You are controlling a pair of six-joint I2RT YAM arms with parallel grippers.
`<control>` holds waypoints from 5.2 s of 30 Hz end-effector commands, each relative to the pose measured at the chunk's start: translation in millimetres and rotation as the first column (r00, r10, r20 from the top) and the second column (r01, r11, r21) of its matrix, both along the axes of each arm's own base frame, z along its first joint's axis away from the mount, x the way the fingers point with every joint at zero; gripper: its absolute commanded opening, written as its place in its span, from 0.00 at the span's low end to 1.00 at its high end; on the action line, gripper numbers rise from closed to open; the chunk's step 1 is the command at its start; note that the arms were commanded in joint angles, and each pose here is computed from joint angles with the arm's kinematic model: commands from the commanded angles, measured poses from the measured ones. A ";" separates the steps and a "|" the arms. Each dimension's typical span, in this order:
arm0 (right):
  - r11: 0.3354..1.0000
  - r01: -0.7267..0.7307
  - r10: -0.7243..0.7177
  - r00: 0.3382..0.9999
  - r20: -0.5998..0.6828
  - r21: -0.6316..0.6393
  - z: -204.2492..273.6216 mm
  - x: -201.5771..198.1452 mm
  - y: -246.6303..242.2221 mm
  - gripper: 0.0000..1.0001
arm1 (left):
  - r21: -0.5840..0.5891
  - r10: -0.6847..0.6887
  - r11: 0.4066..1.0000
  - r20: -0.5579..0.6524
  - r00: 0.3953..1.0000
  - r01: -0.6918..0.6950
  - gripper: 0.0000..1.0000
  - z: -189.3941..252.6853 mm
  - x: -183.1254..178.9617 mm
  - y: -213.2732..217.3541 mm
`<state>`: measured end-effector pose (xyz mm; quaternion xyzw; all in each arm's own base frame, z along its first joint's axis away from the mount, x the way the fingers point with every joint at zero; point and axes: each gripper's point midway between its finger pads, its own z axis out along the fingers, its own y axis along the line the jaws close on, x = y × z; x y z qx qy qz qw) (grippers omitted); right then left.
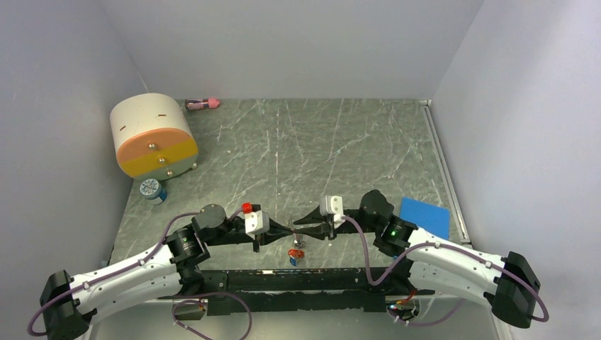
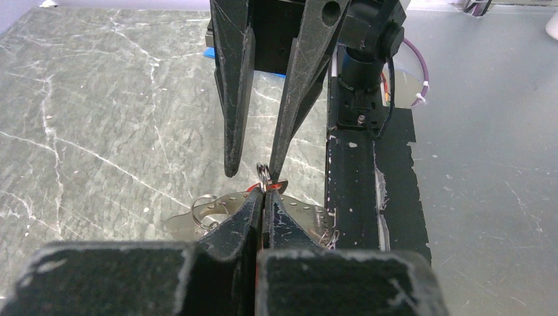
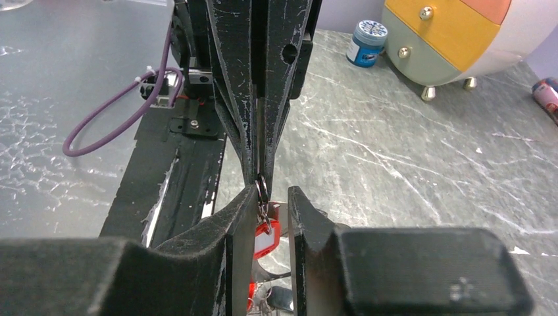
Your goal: Put the keys on the keyring
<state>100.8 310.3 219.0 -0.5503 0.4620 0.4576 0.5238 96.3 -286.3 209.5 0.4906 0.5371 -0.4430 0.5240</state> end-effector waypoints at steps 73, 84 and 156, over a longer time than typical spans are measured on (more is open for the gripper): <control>0.912 -0.040 -0.009 0.993 -0.117 -0.407 2.9 20.0 11.1 0.00 | 0.124 0.039 0.990 0.185 0.982 -0.063 0.35 13.3 33.2 -13.2; 0.892 -0.034 -0.026 0.992 -0.127 -0.450 -3.9 26.0 14.1 0.00 | 0.158 0.025 0.986 0.177 0.984 -0.054 0.16 12.1 30.9 -10.7; 0.987 0.124 -0.132 0.989 -0.068 -0.104 47.1 28.8 -4.0 0.76 | -0.059 0.143 0.989 0.079 0.987 -0.138 0.03 29.7 31.9 -4.7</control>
